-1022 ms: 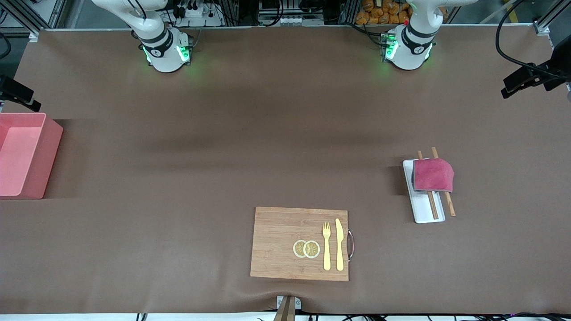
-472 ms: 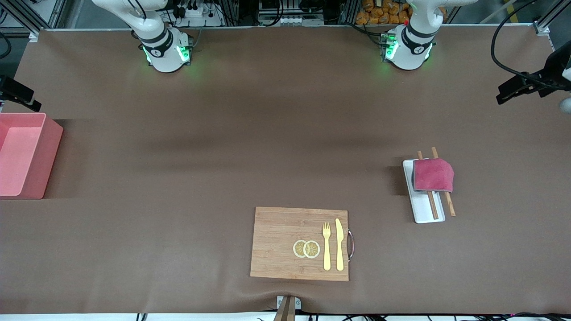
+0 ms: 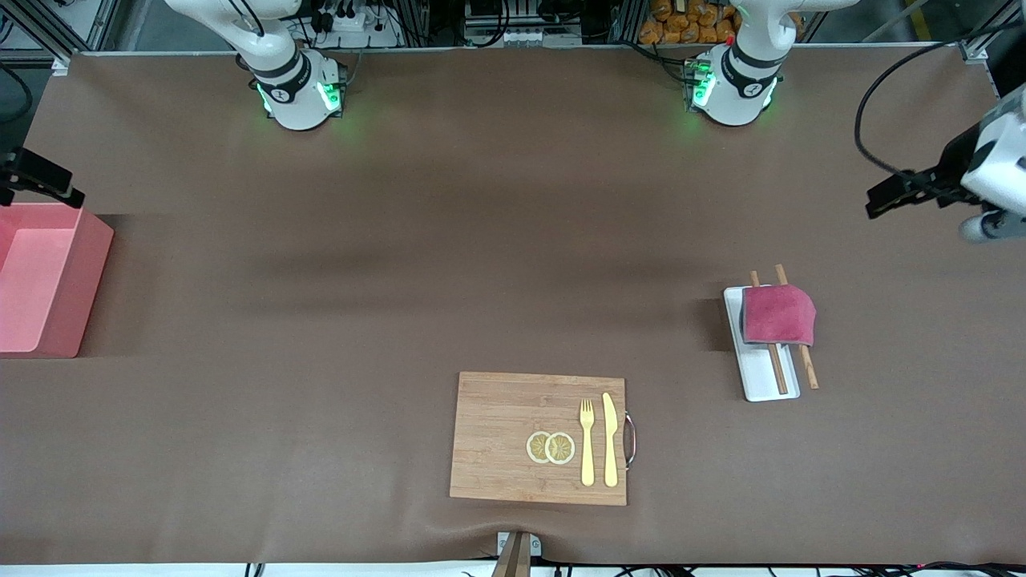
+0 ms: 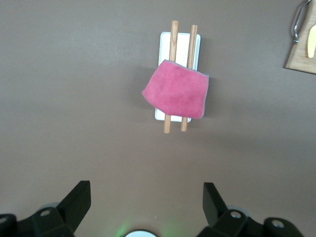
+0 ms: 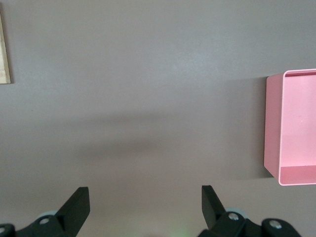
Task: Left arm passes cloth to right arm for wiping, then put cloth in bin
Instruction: 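Reach the left gripper to the pink cloth while the right gripper extends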
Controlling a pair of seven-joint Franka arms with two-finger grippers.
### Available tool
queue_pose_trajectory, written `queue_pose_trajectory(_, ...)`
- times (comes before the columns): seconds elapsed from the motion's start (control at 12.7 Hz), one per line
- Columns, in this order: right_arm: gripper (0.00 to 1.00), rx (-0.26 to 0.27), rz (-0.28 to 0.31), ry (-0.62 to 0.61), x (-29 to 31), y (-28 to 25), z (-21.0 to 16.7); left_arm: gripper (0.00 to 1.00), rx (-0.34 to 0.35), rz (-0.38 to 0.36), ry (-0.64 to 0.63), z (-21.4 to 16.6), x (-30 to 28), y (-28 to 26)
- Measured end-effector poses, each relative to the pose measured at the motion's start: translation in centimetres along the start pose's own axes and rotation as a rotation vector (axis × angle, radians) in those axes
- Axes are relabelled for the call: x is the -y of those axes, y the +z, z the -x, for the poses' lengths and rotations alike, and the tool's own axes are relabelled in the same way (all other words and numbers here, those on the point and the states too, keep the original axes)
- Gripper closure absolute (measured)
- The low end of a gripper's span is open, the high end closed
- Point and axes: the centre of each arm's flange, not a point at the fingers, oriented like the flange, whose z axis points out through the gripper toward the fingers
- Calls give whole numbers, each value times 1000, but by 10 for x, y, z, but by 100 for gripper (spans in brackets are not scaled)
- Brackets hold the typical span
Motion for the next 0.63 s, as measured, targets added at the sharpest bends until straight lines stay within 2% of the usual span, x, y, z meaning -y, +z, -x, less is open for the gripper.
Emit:
queue_pose_trajectory(0.39, 0, 83, 15, -90, 54, 70, -48, 0, -37, 9, 0, -18, -3, 96)
queue_pose_trajectory(0.63, 0, 66, 30, -153, 96, 119, -84, 0, -35, -26, 27, -41, -8, 157)
